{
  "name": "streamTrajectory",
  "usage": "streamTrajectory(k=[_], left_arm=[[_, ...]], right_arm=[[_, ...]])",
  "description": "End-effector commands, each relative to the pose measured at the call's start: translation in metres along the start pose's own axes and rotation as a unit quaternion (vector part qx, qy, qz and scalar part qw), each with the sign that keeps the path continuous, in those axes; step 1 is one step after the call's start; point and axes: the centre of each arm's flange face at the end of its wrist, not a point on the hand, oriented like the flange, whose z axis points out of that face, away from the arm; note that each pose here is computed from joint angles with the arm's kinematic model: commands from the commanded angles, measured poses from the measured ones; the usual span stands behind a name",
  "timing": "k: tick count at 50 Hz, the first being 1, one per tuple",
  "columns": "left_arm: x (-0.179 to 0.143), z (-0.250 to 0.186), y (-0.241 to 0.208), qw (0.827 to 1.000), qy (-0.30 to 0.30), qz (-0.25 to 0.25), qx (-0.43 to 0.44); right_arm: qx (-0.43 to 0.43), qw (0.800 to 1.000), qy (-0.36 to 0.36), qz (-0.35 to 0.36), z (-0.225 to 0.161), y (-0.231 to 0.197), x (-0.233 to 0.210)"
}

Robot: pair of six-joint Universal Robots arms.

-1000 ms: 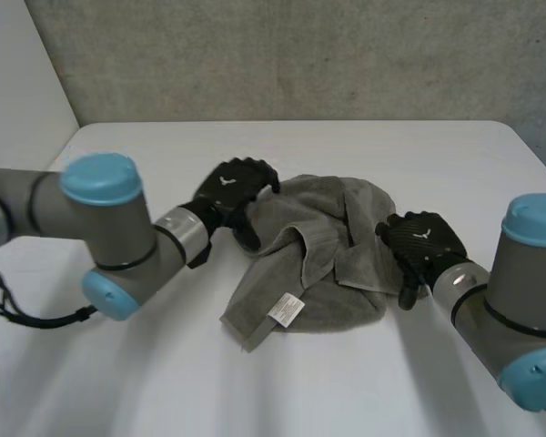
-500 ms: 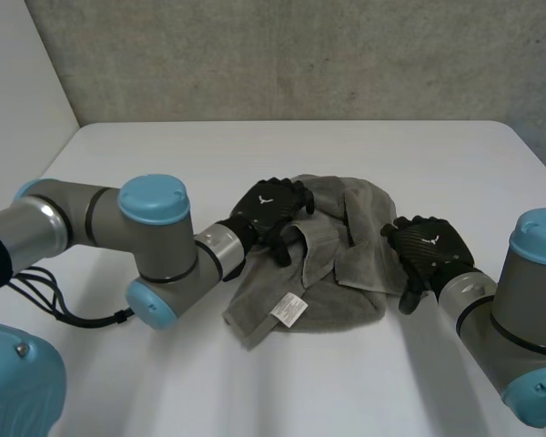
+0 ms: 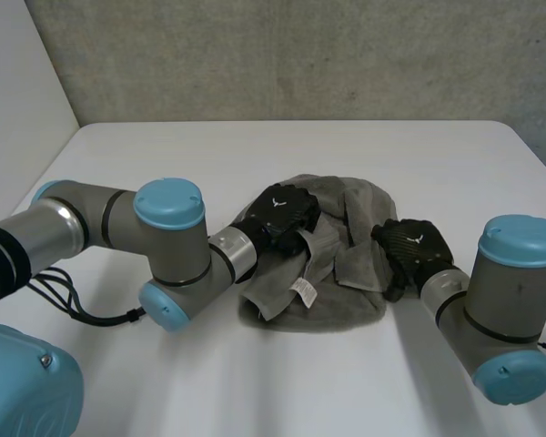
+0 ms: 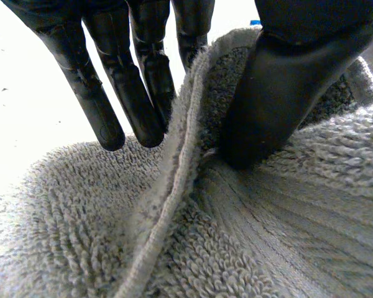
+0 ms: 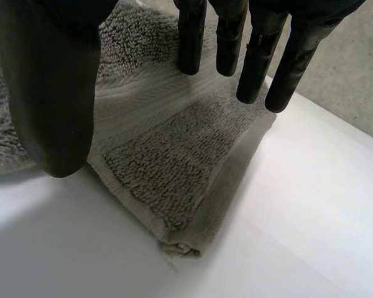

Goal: Fold the towel.

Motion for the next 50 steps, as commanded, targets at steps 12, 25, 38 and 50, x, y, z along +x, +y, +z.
streamTrajectory(k=[12,25,38,50], left_arm=[[-0.017,-0.01,-0.037,0.999,-0.023,0.008,0.028],[-0.02,-0.017,-0.041,0.999,-0.032,0.005,0.022],[-0.069,-0.074,-0.133,0.993,-0.107,0.008,0.051],[-0.088,-0.121,-0.135,0.987,-0.153,-0.038,-0.037]], right_arm=[[0.0,1.0,-0.002,-0.003,0.013,0.003,-0.002],[0.029,1.0,0.011,0.0,0.008,-0.02,0.005],[0.029,0.997,0.05,-0.059,-0.046,-0.123,0.065],[-0.108,0.977,-0.049,-0.177,-0.048,-0.118,0.068]])
